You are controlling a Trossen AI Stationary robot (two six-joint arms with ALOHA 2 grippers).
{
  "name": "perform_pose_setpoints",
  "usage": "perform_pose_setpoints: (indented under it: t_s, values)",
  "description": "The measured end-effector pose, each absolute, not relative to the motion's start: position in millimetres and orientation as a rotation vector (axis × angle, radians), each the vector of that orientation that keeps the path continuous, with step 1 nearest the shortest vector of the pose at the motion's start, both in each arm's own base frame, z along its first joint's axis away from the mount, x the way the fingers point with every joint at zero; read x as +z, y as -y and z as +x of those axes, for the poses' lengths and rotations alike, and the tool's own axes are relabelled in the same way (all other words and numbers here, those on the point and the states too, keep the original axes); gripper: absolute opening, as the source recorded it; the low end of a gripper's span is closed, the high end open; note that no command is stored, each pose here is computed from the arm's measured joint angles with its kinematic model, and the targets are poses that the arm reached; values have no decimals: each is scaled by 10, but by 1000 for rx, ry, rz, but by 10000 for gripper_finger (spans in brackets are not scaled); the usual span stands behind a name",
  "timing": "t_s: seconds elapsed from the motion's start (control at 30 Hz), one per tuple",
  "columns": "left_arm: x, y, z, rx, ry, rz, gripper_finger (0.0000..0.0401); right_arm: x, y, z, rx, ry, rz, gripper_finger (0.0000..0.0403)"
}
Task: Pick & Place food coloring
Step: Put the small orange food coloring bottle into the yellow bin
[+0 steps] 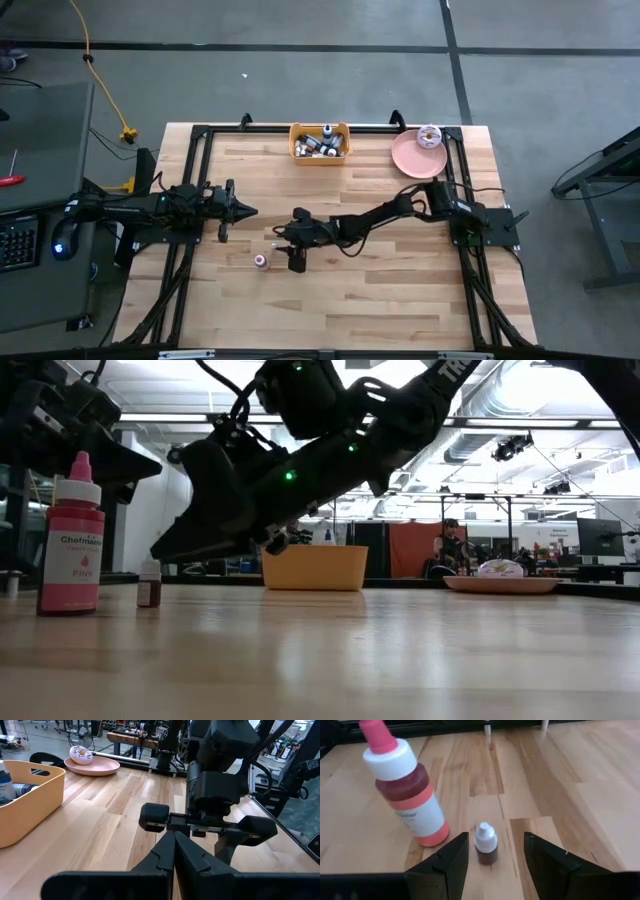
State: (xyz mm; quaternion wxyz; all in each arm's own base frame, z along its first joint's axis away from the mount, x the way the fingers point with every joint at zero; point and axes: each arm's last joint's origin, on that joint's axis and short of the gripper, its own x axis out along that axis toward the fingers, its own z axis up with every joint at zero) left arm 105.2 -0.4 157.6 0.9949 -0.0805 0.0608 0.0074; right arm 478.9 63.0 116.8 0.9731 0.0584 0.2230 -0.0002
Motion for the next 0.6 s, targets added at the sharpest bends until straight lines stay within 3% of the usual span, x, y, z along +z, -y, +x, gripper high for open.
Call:
perform_pose_setpoints:
  t_s: [0.6]
  values:
    - [1576,4,1052,15,-122,-161,1,1210,-580,4847,9,-460,128,179]
